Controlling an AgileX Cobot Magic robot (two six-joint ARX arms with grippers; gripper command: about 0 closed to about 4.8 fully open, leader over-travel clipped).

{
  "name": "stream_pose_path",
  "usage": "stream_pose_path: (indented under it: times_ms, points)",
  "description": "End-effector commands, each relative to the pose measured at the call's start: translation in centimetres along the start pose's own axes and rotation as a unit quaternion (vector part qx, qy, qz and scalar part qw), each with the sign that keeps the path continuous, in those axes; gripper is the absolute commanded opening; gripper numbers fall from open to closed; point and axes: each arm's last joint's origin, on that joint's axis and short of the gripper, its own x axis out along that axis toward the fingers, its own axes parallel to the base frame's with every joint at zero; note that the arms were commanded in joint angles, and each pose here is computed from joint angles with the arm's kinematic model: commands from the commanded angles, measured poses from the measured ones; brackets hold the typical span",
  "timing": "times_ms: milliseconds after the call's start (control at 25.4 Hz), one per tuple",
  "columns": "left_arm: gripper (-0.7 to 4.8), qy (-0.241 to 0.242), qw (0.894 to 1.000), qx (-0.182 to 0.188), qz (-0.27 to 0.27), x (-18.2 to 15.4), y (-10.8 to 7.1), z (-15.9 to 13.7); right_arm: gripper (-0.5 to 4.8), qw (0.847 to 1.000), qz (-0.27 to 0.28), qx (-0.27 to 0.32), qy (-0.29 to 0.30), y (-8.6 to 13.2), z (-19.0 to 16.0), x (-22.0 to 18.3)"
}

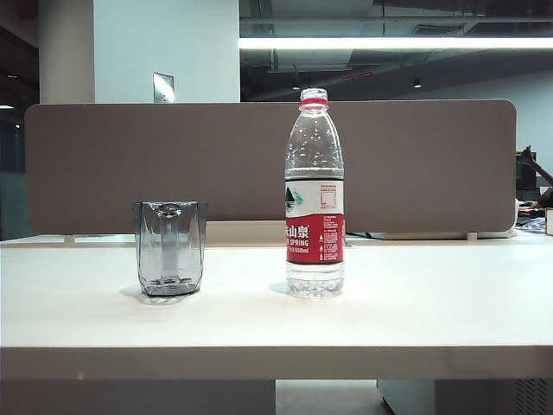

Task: Pick up the mineral water bottle on the table and pour water into the mug until it's full.

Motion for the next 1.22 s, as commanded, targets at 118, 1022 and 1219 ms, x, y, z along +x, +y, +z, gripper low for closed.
stream_pose_path:
  times_ms: [118, 1022, 1219]
  points:
    - [-0.02, 0.003, 1.0, 0.001, 0.001, 0.0, 0.0, 0.0, 0.01, 1.0, 0.005, 0.014, 0.003, 0.0, -0.2, 0.1]
    - [-0.02, 0.158, 0.985, 0.025, -0.065, 0.4, -2.3, 7.7, 0.48, 0.996, 0.077, 0.035, -0.007, 0.5, 0.9, -0.3]
    - [-0.02, 0.133, 0.982, 0.042, -0.128, 1.2, -4.5, 11.4, 0.86, 0.985, 0.147, 0.082, -0.043, 1.0, 2.8, -1.0]
